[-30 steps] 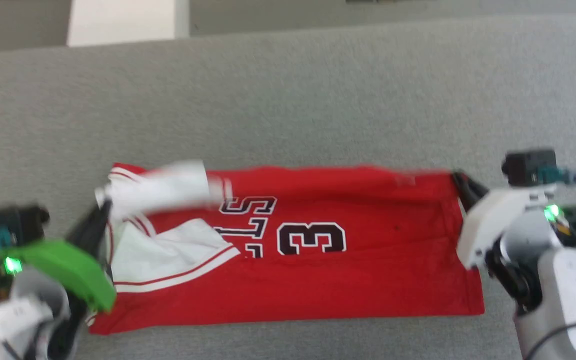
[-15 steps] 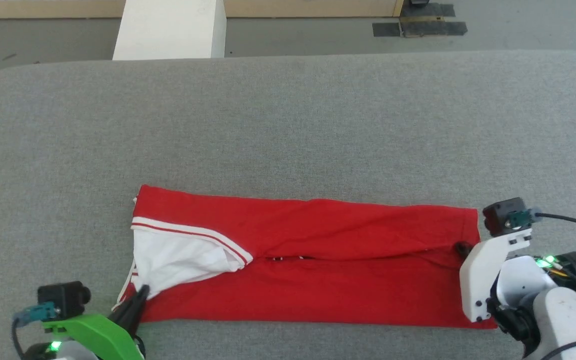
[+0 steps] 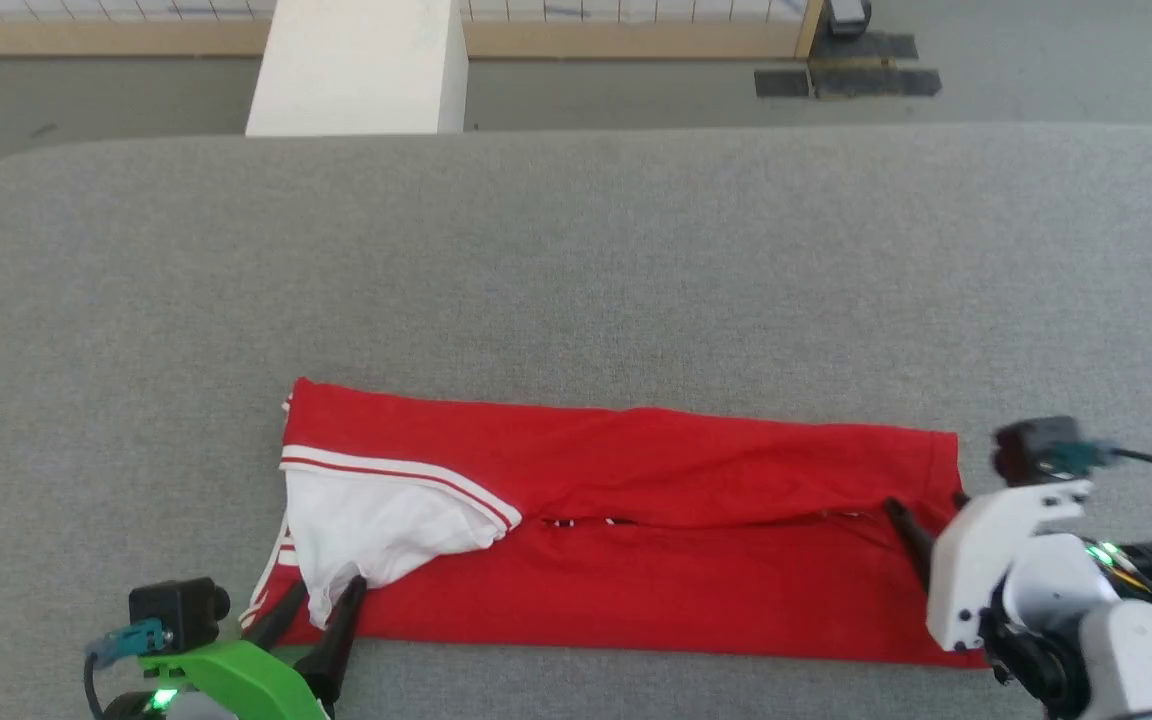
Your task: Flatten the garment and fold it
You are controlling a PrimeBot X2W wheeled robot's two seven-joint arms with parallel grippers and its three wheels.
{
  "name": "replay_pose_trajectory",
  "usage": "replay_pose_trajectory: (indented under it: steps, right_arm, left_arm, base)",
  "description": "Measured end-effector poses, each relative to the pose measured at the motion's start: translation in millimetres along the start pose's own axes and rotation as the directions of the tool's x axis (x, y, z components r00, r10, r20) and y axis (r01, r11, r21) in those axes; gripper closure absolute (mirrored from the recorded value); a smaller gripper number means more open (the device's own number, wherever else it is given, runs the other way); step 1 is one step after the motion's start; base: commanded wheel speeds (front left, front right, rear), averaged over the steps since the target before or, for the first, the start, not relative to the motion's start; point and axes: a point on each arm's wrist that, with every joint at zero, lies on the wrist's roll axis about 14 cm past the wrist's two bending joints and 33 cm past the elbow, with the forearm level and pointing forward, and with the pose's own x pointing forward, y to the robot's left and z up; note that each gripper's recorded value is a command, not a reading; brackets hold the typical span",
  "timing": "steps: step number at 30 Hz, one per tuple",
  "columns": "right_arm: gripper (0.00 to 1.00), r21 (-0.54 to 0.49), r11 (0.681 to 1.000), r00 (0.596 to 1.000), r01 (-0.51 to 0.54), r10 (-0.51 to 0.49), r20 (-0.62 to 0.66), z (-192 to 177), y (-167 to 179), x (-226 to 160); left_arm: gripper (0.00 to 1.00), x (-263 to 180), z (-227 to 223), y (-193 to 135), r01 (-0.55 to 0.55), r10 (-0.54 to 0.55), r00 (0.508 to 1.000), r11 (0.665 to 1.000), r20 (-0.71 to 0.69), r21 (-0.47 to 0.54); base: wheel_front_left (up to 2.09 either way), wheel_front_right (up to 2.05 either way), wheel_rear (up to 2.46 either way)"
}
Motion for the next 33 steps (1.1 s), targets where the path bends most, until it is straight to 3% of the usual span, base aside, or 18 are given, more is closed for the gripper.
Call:
replay_pose_trajectory:
  steps: [7, 15, 19, 24, 33]
  right_arm:
    - [0.00, 0.101, 0.995, 0.970, 0.008, -0.033, 0.240, 31, -6, -35]
    - [0.00, 0.200, 0.980, 0.927, -0.001, -0.075, 0.368, 40, -22, -46]
    - [0.00, 0.233, 0.972, 0.934, 0.011, -0.093, 0.344, 28, -28, -42]
    - [0.00, 0.261, 0.965, 0.960, 0.039, -0.108, 0.258, 8, -36, -33]
    - [0.00, 0.251, 0.966, 0.994, 0.055, -0.078, 0.082, -9, -32, -8]
  left_arm:
    - [0.00, -15, 48, -6, -0.035, 0.012, 0.968, 0.996, 0.250, 0.086]
    - [0.00, -14, 103, -13, -0.106, 0.009, 0.894, 0.976, 0.448, 0.192]
    - [0.00, -18, 143, -21, -0.155, 0.002, 0.820, 0.963, 0.572, 0.219]
    - [0.00, -22, 160, -24, -0.215, 0.012, 0.771, 0.946, 0.637, 0.242]
    - [0.00, -16, 163, -36, -0.206, -0.008, 0.749, 0.947, 0.662, 0.245]
  base:
    - [0.00, 0.00, 0.00]
    - [0.00, 0.00, 0.00]
    - [0.00, 0.00, 0.00]
    - [0.00, 0.00, 0.00]
    - [0.00, 0.00, 0.00]
